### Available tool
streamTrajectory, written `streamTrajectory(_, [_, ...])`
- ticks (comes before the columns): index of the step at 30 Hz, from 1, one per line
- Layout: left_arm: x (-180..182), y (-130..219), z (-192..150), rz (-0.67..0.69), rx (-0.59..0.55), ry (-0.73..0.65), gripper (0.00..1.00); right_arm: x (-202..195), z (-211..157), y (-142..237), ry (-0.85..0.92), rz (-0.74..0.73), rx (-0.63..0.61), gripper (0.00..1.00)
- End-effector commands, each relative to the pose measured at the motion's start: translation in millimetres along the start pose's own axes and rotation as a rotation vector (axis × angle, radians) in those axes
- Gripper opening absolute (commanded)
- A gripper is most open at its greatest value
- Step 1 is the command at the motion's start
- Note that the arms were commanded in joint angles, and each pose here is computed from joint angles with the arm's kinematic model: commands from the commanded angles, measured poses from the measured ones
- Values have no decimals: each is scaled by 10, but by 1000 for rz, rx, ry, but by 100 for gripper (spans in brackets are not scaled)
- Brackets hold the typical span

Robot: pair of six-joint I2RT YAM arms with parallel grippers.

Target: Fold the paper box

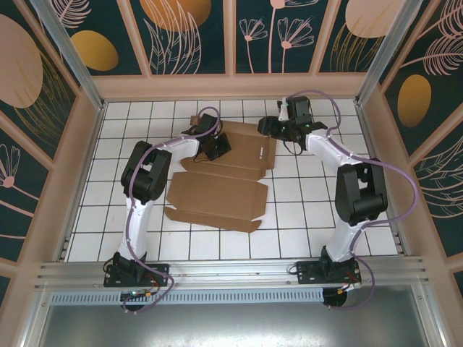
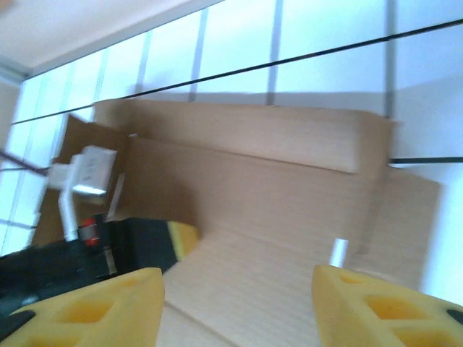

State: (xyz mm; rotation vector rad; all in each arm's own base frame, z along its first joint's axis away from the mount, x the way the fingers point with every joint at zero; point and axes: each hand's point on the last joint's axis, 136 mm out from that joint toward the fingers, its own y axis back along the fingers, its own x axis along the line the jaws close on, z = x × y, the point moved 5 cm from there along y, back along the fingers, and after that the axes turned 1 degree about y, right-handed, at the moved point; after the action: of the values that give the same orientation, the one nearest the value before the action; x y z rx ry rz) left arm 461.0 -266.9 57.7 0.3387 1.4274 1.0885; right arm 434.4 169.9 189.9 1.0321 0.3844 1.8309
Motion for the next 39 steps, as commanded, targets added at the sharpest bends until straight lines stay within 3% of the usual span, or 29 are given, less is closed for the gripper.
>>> streamTrajectory(1, [214,24,-36,81,19,21,0,-402,-385,-203,-19,-238,158,68])
streamTrajectory(4, [212,20,-38,81,20,23,0,-512,-464,-347,-27,-301,211,74])
streamTrajectory(10, [208,20,-37,79,20,24,0,-649,-631,-605,-67,-298,282,74])
streamTrajectory(18, [219,11,-40,76,23,25,0,-469,-545,-491,-184,88,187,51])
streamTrajectory(28, [225,11,-42,74,26,25,0,-370,-516,-280,-240,318,134,37])
streamTrajectory(39, [205,17,-30,72,27,22,0,-159,-527,-535,-169,239,200,35])
